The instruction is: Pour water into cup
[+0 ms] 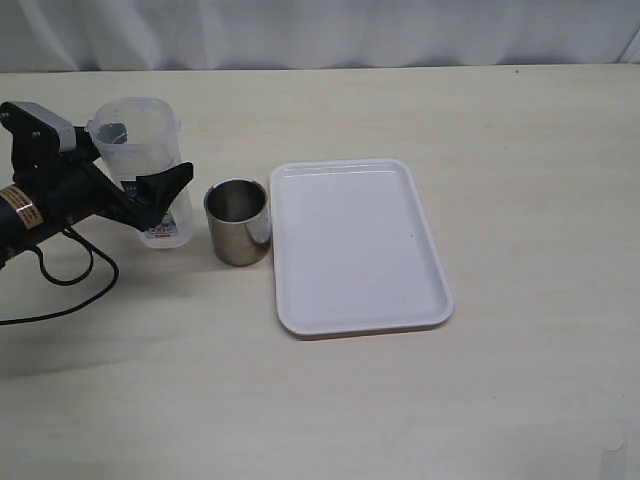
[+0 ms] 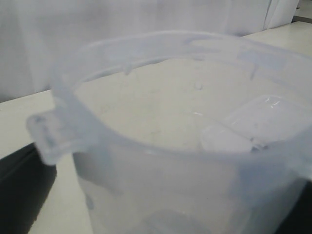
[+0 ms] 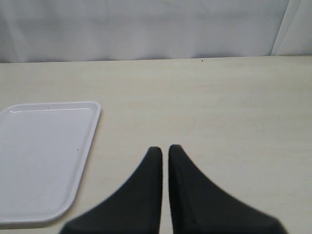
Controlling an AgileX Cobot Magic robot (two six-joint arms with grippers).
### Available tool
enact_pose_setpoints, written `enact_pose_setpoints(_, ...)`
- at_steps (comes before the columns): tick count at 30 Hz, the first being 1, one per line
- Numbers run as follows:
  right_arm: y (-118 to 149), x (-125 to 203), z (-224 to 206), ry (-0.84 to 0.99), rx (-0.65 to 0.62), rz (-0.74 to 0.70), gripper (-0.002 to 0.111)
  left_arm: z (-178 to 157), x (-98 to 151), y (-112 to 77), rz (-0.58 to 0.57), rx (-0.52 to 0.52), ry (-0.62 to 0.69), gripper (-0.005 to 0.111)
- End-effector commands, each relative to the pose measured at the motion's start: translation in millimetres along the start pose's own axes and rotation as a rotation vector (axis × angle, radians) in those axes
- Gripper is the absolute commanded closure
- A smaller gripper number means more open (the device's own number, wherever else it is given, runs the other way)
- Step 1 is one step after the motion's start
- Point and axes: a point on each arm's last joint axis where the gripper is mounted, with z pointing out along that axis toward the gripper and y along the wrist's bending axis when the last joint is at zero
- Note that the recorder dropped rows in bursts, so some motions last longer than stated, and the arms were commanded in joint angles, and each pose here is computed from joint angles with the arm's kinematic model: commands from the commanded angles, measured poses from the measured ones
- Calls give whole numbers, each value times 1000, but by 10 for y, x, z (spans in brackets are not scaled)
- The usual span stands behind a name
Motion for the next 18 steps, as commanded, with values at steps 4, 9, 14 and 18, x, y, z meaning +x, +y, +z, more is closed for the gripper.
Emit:
enact_pose_setpoints(4,8,-104,-8,-119,-8,-2,104,12,-20,10,-7,-9,-16,2)
enact_pose_setpoints(9,12,-154,-16,-175,-13,-2,104,12,-20,5,-5,-4,-16,9)
enact_pose_setpoints(14,21,-241,-36,-273,-22,-2,104,12,-16,-19,5,23,-12,39)
enact_pose_setpoints(18,24,-275,-46,-313,-25,-2,104,11,-15,-30,9,34,-11,57)
